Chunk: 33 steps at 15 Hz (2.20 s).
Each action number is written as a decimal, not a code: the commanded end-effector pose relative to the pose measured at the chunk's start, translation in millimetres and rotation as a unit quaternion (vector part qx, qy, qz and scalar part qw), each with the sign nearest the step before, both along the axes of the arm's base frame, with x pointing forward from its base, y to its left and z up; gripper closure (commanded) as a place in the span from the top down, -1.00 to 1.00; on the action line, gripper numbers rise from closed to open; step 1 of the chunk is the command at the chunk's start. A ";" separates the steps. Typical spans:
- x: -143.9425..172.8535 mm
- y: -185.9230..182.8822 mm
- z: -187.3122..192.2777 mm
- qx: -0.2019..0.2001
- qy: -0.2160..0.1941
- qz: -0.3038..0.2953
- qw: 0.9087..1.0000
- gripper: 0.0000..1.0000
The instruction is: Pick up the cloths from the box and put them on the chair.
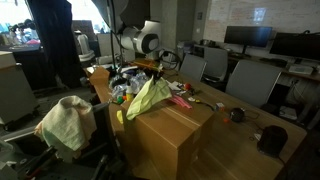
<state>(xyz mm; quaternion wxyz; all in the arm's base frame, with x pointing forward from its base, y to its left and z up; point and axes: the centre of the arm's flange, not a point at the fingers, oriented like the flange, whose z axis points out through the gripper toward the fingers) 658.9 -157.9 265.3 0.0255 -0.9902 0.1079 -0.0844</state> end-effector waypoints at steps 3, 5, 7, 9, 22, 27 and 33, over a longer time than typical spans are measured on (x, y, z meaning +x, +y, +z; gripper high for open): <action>-74.4 10.8 66.2 0.000 -0.050 0.015 0.999 -0.93; -93.3 14.6 80.5 -0.003 -0.057 0.023 0.998 -0.93; -112.8 18.7 92.4 -0.006 -0.065 0.035 0.997 -0.93; -130.6 20.7 101.4 -0.011 -0.077 0.042 0.996 -0.93; -242.7 56.8 119.5 -0.043 -0.042 0.234 0.970 -0.93; -267.6 100.7 123.2 -0.094 -0.001 0.336 0.937 -0.93; -285.2 154.0 134.0 -0.125 0.019 0.432 0.893 -0.93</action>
